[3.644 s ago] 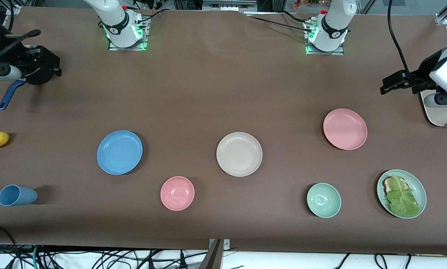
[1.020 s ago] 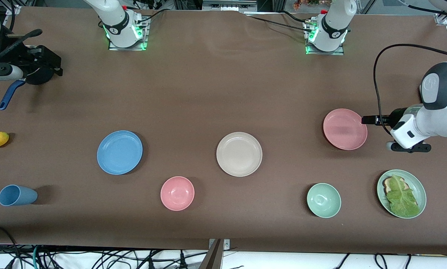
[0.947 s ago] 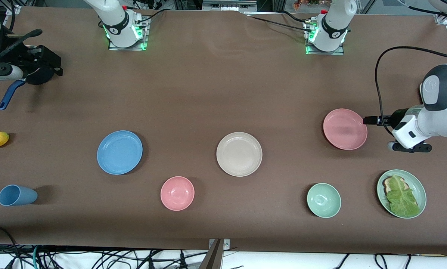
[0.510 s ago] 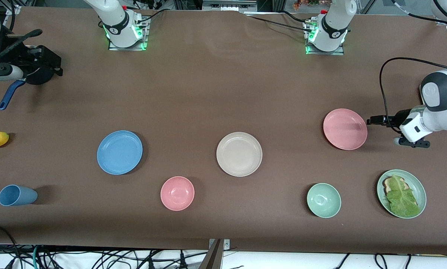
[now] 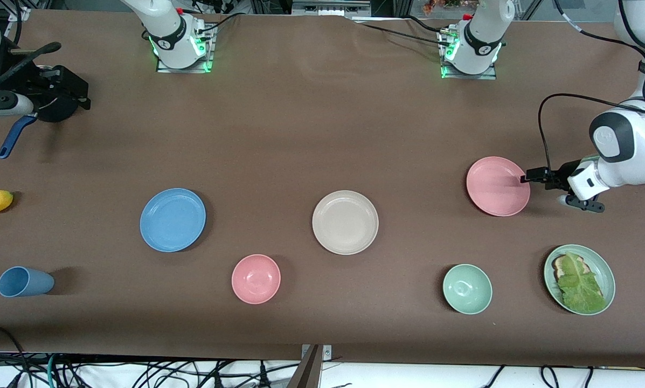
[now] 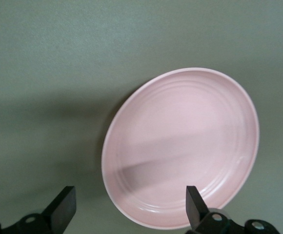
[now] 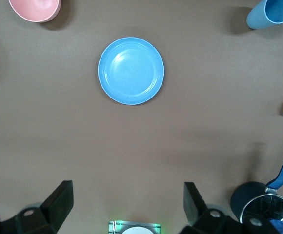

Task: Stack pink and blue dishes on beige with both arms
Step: 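Close the left gripper on the pink plate rim and lift it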

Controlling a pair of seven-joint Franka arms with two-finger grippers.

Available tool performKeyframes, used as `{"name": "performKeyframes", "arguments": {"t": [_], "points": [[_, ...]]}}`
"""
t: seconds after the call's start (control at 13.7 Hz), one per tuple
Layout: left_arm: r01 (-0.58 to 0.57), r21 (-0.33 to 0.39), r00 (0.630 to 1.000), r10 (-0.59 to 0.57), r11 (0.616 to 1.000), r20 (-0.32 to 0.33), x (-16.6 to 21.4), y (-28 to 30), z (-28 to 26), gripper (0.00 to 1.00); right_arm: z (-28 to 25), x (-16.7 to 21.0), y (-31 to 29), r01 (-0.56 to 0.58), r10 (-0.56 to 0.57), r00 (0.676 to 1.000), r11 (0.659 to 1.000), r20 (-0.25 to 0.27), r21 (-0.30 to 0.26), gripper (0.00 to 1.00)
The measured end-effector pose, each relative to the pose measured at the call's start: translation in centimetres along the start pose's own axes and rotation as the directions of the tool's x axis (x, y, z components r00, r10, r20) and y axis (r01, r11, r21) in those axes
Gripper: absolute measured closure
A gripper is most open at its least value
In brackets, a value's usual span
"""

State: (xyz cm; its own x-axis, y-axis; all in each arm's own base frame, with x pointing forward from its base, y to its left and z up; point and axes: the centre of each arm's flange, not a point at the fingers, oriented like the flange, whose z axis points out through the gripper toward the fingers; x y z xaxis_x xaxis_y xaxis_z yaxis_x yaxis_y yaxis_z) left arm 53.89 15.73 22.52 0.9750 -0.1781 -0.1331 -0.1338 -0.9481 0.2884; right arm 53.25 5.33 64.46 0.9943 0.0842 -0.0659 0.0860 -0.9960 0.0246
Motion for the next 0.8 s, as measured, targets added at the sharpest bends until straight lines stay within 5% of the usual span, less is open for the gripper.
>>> {"name": "performKeyframes", "arguments": {"t": [0.8], "points": [[-0.177,-0.063,0.980,0.170,0.982,-0.101,0.1,-2.6,4.4,0.01,0.1,0.1,0.2,-0.006,0.006,1.000,1.000,0.001,0.000,0.00]]}}
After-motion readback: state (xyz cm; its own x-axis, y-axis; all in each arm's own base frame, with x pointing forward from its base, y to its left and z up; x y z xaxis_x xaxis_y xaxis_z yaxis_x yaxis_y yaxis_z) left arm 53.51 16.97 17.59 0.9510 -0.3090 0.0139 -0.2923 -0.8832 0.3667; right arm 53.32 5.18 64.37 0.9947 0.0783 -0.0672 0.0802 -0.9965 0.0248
